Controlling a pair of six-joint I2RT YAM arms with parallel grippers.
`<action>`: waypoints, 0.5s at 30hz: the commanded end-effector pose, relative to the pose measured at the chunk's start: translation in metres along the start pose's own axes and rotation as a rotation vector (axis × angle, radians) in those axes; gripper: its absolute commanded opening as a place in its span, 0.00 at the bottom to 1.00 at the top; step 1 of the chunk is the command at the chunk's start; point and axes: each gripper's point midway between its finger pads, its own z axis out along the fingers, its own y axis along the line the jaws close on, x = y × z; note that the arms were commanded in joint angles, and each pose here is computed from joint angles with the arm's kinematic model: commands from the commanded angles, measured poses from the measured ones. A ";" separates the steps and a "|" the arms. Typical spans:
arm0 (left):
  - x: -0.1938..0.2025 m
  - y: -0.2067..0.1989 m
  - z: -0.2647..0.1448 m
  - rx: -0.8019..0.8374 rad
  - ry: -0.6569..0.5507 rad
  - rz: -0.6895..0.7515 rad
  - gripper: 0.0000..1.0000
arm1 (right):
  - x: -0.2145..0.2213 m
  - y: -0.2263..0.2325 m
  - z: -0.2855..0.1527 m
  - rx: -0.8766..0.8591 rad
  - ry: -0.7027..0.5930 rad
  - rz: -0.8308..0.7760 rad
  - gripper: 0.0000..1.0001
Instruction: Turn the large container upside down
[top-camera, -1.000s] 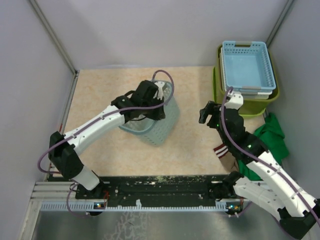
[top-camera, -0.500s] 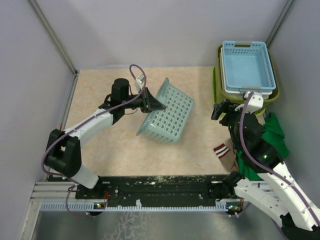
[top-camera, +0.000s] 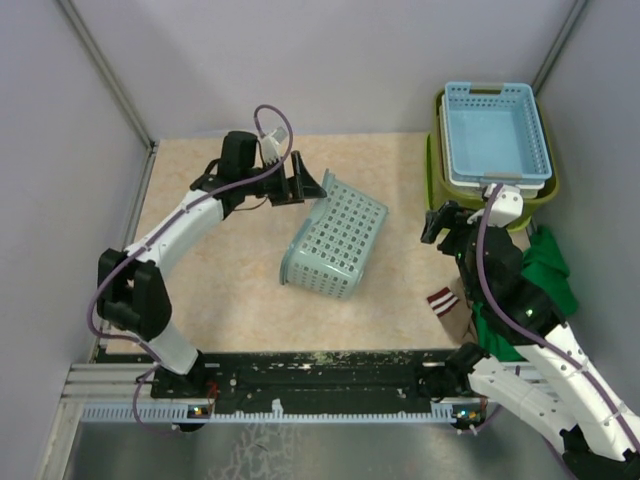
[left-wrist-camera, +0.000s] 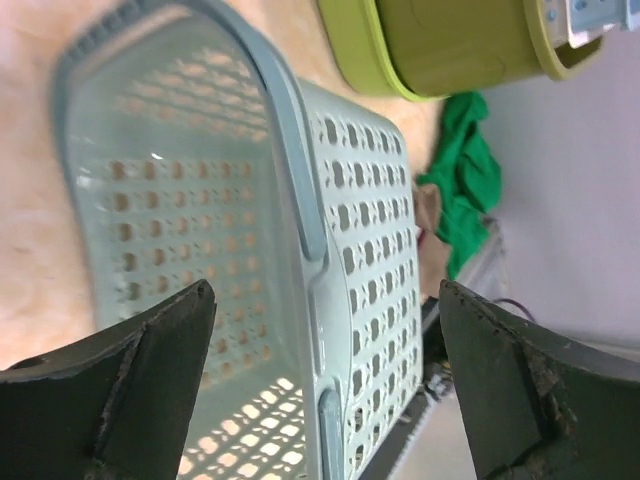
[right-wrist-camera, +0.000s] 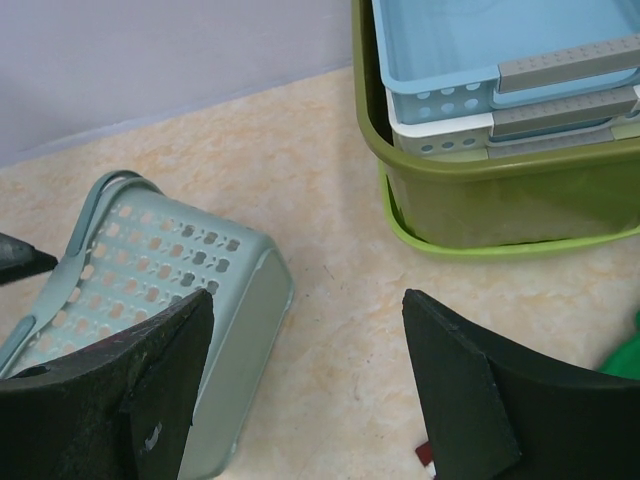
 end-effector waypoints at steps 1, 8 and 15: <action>-0.016 0.020 -0.036 -0.262 -0.013 0.227 0.99 | -0.020 0.002 -0.005 -0.011 -0.047 0.039 0.76; -0.023 0.014 -0.072 -0.582 -0.155 0.499 1.00 | -0.018 0.010 0.002 -0.025 -0.034 0.034 0.76; 0.013 -0.041 -0.073 -0.477 -0.252 0.744 0.99 | -0.019 0.017 0.007 -0.036 -0.031 0.027 0.76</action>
